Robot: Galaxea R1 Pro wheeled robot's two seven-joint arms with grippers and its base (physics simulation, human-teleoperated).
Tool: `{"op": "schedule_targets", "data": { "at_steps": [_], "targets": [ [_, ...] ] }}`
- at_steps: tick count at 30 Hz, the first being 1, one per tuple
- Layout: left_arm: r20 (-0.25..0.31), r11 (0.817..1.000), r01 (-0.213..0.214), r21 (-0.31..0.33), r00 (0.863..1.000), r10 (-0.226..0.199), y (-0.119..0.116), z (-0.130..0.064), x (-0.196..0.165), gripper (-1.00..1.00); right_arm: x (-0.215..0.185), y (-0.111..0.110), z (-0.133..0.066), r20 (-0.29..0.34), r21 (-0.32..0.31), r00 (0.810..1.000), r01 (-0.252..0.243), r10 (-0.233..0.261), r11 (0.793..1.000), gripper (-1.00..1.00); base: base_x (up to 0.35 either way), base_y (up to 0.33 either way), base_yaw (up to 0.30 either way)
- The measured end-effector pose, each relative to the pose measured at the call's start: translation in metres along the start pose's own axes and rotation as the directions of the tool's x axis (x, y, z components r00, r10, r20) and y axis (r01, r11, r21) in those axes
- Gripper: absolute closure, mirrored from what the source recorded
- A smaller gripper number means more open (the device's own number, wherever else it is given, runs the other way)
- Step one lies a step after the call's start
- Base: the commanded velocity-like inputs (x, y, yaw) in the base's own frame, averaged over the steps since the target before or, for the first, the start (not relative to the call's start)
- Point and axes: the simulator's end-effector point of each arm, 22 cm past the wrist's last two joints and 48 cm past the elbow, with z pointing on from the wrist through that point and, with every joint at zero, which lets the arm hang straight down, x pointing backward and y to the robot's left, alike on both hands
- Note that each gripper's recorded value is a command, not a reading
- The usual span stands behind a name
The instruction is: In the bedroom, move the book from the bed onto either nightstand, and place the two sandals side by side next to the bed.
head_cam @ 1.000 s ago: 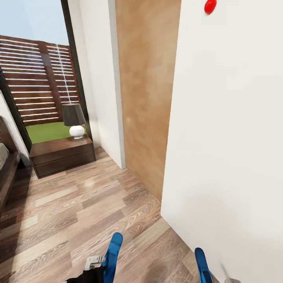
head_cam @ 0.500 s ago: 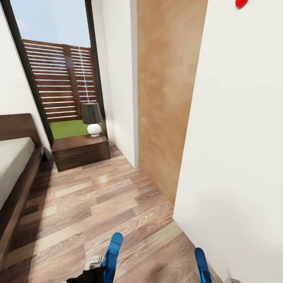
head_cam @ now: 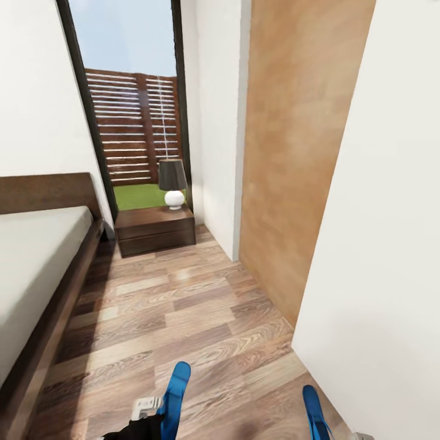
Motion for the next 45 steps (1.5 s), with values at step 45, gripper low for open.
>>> {"op": "schedule_targets", "data": {
  "at_steps": [45],
  "targets": [
    [0.000,1.000,0.000,-0.001,1.000,0.000,0.0000,-0.0002,0.0000,1.00,-0.0001,0.0001,-0.0002,0.001,0.000,1.000,0.000,0.000,1.000,1.00,0.241,0.000,0.098]
  ]
}}
